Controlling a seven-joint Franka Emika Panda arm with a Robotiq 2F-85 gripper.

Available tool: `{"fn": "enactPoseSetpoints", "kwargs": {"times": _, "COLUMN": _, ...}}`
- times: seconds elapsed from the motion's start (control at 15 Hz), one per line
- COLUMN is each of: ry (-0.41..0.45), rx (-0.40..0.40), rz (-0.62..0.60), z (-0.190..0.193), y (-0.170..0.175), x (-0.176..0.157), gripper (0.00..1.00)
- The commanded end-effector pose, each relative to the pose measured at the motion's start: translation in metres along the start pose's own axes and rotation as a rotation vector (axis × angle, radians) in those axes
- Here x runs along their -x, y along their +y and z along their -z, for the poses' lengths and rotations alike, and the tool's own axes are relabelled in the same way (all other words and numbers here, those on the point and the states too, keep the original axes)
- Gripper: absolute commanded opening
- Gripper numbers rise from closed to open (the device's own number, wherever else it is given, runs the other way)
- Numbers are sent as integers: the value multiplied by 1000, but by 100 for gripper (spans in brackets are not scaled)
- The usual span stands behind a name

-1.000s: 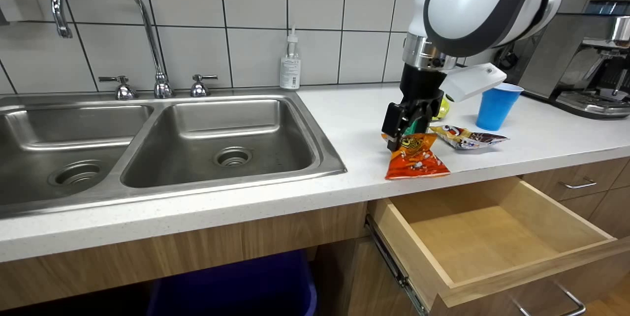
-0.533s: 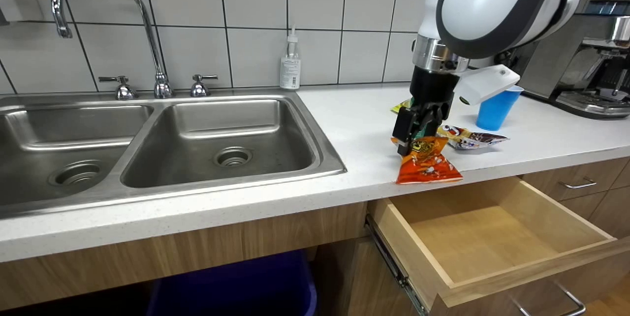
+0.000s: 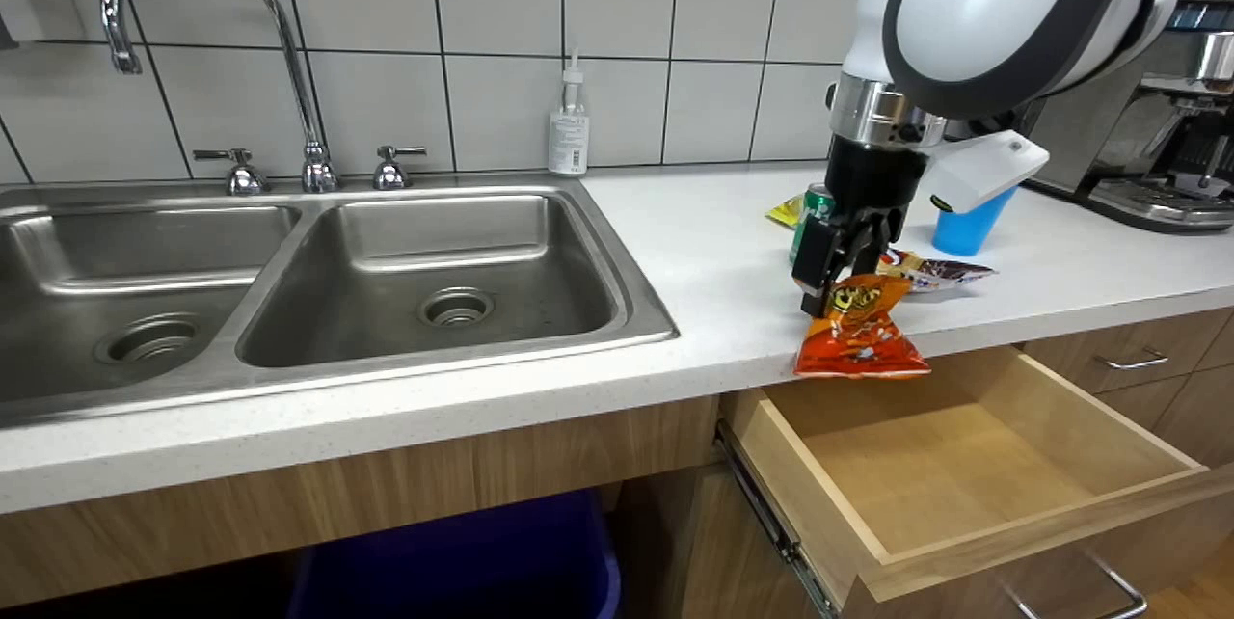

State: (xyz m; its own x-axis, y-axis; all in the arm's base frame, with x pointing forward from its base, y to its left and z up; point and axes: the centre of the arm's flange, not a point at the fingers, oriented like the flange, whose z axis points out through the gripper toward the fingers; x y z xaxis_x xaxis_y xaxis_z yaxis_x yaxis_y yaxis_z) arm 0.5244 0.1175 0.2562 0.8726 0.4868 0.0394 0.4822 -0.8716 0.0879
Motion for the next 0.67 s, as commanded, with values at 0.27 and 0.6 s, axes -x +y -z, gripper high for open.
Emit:
{"fn": "enactPoseSetpoints", "kwargs": {"times": 0.27, "ry": 7, "rx": 5, "rz": 10, "z": 12, "y": 9, "x": 25, "gripper": 100}}
{"fn": "enactPoseSetpoints", "kwargs": {"times": 0.6, "ry": 7, "rx": 3, "rz": 3, "z": 15, "y": 9, "x": 30, "gripper": 100}}
